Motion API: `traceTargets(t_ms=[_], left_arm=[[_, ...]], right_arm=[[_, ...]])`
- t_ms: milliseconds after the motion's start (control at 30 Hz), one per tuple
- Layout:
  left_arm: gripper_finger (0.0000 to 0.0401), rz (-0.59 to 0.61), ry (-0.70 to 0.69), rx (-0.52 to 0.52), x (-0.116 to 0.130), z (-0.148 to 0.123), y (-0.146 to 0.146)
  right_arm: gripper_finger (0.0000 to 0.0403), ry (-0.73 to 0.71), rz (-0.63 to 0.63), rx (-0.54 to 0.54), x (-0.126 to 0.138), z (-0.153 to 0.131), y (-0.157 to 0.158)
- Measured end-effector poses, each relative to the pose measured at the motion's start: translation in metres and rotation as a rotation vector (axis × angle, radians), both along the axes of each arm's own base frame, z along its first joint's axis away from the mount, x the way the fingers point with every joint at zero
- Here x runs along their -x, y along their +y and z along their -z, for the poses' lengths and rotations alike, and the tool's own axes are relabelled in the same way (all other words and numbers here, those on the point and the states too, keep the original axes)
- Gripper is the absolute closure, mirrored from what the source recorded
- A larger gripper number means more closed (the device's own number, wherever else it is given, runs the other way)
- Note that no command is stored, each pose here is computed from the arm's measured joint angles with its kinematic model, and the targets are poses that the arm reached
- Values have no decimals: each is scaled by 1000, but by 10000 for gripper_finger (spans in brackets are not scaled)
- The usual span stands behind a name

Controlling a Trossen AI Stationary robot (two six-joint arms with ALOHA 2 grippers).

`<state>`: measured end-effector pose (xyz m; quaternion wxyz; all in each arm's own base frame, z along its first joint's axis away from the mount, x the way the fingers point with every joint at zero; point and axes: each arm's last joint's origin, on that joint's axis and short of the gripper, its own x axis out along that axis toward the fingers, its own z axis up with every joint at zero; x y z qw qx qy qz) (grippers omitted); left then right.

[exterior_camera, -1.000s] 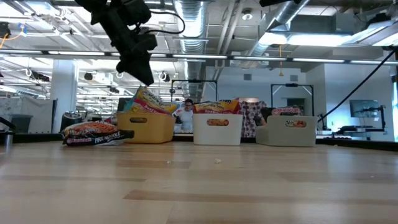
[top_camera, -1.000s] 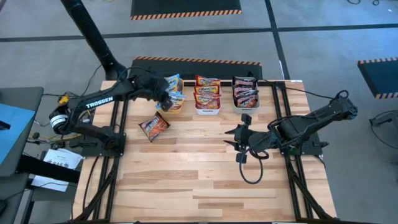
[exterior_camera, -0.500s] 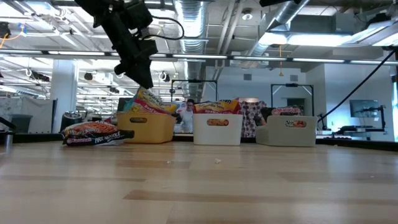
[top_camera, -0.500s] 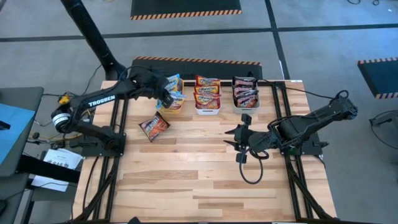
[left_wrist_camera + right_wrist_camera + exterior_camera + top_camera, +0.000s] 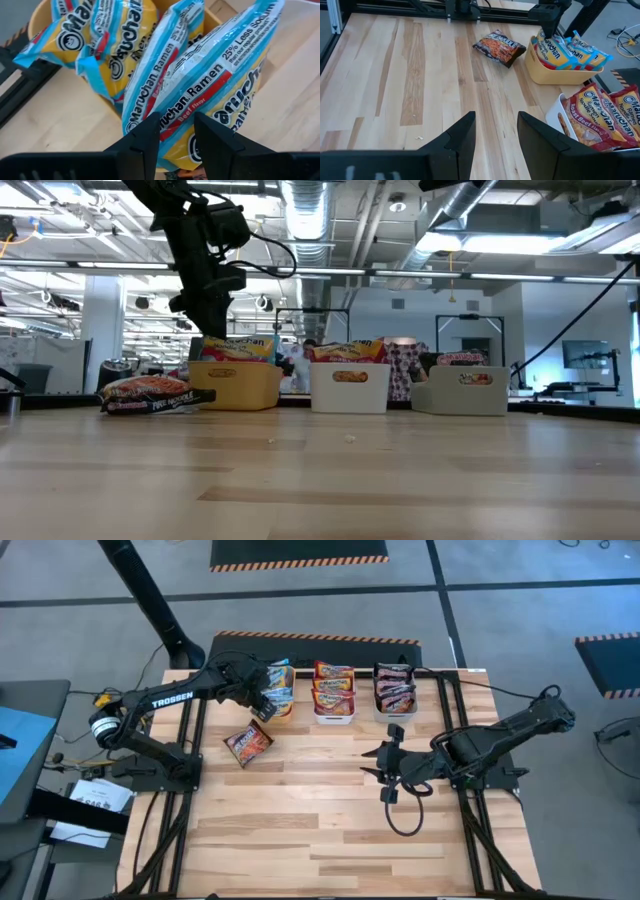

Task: Sort Maruchan noodles
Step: Put the blue noodle pack into the orange bin, then put the black noodle pack into the gray bin

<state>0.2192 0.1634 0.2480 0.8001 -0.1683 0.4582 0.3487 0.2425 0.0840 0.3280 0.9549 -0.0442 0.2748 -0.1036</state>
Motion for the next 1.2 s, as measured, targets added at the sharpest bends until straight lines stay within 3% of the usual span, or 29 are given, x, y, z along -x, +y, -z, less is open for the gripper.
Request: traceTargets(t_ms=[467, 800, 967, 1200], left_arm=[[291, 5, -3, 17, 2, -1, -1], [291, 13, -6, 13, 0, -45, -2], [291, 37, 31, 48, 0, -61, -13], [291, 45, 123, 148, 1, -60, -40]], right_arm=[[235, -1, -1, -2, 0, 0, 0], [235, 0, -2, -2, 0, 0, 0], [235, 15, -3, 4, 1, 1, 0], [235, 26, -36, -21, 1, 2, 1]])
